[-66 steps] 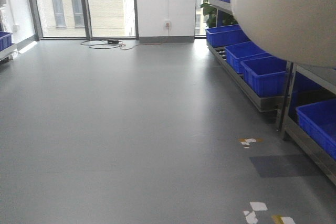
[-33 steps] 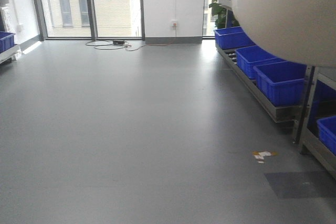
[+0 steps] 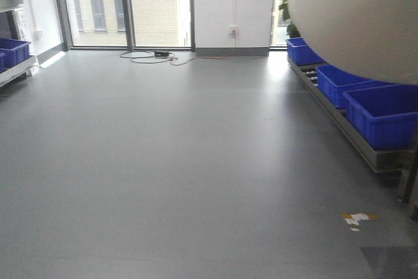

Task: Move white bin to right shelf second layer
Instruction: 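Drive the base toward the windows beside the crate shelving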

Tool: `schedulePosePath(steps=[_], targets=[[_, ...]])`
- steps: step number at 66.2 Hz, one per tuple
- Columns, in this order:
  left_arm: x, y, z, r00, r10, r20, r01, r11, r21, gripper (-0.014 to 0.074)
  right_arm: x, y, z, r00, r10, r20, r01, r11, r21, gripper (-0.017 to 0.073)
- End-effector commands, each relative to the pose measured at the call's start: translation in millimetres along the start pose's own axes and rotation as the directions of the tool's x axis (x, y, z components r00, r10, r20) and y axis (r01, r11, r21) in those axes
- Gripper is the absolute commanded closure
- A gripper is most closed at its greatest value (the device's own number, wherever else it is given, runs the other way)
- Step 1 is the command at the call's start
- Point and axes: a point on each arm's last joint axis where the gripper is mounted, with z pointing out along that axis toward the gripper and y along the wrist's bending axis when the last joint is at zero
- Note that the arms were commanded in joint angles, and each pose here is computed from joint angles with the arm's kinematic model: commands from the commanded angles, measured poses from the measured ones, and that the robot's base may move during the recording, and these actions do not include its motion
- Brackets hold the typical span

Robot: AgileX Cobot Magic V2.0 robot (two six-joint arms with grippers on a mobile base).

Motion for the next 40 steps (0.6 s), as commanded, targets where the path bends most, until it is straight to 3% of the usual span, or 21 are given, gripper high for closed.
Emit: schedulePosePath(steps=[1, 40], targets=[[4.6, 0.5, 1.0, 0.999, -0.009, 0.051, 0.009, 1.000, 0.003, 0.0509, -16.2, 2.4, -5.8, 0.993, 0.002, 0.119, 0.000, 1.000, -0.013, 0.0506], [4.6, 0.5, 1.0, 0.999, -0.009, 0.051, 0.009, 1.000, 0.003, 0.0509, -16.1, 2.4, -5.8, 0.993, 0.002, 0.118, 0.000, 1.000, -0.013, 0.0506]])
